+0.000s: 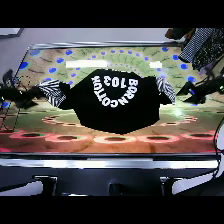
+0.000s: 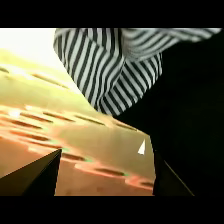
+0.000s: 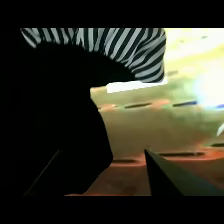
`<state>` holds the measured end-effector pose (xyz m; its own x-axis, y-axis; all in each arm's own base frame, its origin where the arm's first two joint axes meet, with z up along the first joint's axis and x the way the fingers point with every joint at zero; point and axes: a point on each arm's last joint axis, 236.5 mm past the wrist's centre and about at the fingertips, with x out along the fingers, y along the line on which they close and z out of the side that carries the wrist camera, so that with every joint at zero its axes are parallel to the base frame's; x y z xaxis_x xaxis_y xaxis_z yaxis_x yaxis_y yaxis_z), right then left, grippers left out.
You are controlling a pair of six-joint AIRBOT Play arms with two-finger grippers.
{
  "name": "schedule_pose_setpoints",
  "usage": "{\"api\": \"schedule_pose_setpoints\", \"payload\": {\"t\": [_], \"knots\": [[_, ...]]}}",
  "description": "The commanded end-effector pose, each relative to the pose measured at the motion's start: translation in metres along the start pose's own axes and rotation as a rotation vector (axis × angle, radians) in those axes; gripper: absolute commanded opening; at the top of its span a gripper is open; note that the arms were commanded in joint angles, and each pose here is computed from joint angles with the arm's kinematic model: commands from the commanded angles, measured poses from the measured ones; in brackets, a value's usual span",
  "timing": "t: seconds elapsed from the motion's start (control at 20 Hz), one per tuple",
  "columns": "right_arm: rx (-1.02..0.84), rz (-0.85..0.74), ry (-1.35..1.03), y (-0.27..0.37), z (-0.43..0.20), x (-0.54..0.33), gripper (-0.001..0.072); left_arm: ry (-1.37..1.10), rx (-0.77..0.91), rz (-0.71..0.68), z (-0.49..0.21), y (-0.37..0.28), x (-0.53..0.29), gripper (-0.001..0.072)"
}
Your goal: Fold the clothes and pants, and hang the long-sleeved shirts on hangers.
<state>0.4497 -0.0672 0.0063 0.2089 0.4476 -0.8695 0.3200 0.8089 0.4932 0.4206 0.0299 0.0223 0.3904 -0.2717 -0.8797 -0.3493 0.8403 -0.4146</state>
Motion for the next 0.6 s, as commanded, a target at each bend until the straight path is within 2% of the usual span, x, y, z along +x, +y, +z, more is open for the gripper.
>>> {"api": "schedule_pose_setpoints", "payload": {"t": [0.0,0.2,0.45,0.5,0.55], "knots": [[0.01,0.104,0.099,0.012,-0.036,0.048,0.0622,0.01,-0.095,-0.151,-0.06,-0.006,0.028,0.0639],[0.008,0.077,0.075,0.018,-0.041,0.095,0.0622,0.124,-0.123,-0.179,-0.117,-0.014,0.062,0.0639],[-0.011,0.064,0.149,0.026,-0.058,0.134,0.0609,0.128,-0.055,-0.18,-0.129,-0.035,0.076,0.0639],[-0.018,0.062,0.157,0.029,-0.061,0.137,0.0493,0.13,-0.047,-0.182,-0.131,-0.038,0.079,0.0639],[-0.023,0.061,0.159,0.031,-0.062,0.138,0.0315,0.136,-0.04,-0.184,-0.133,-0.042,0.083,0.0639]]}}
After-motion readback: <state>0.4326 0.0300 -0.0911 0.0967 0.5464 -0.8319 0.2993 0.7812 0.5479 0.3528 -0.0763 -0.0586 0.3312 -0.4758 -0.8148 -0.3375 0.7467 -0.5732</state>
